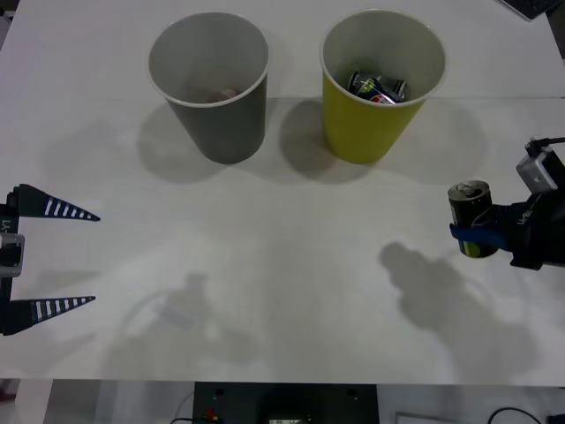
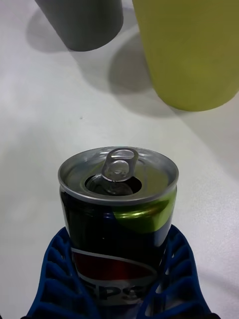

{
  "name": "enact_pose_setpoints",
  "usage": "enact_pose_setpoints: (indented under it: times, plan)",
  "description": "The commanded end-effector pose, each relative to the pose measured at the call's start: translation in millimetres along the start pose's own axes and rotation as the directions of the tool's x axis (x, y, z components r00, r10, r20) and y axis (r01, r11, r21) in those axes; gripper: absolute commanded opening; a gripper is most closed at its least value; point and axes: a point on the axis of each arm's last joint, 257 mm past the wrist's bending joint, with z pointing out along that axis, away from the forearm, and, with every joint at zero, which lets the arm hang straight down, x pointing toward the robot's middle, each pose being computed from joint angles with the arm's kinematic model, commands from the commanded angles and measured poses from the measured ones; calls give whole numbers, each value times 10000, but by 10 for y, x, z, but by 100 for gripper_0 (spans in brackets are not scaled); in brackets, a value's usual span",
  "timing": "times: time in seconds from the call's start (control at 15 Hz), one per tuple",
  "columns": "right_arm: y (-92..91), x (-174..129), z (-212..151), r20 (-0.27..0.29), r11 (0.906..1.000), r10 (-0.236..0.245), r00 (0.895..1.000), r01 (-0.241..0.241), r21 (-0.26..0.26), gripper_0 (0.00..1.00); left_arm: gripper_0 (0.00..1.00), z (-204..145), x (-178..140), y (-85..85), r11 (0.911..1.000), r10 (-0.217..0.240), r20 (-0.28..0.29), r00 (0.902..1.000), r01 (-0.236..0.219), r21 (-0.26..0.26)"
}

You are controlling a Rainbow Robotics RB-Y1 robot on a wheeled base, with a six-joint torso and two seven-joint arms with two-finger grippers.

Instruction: Put the can into the green bin and the plastic bottle into the gray bin

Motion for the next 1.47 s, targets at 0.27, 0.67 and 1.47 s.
enact_pose_setpoints:
  times: [0.27, 0.67, 1.47]
  plan:
    - [95, -330, -225, -1007, 9961, 884, 9910, -874, 141, 0, 100, 0, 0, 0, 10000, 0, 0, 10000, 0, 0]
    - [73, -578, -463, -1794, 9987, -454, 9827, 486, 135, 0, 100, 0, 0, 0, 10000, 0, 0, 10000, 0, 0]
    - [-333, -1569, -234, -2481, 9785, -1931, 9493, 2049, 224, 0, 100, 0, 0, 0, 10000, 0, 0, 10000, 0, 0]
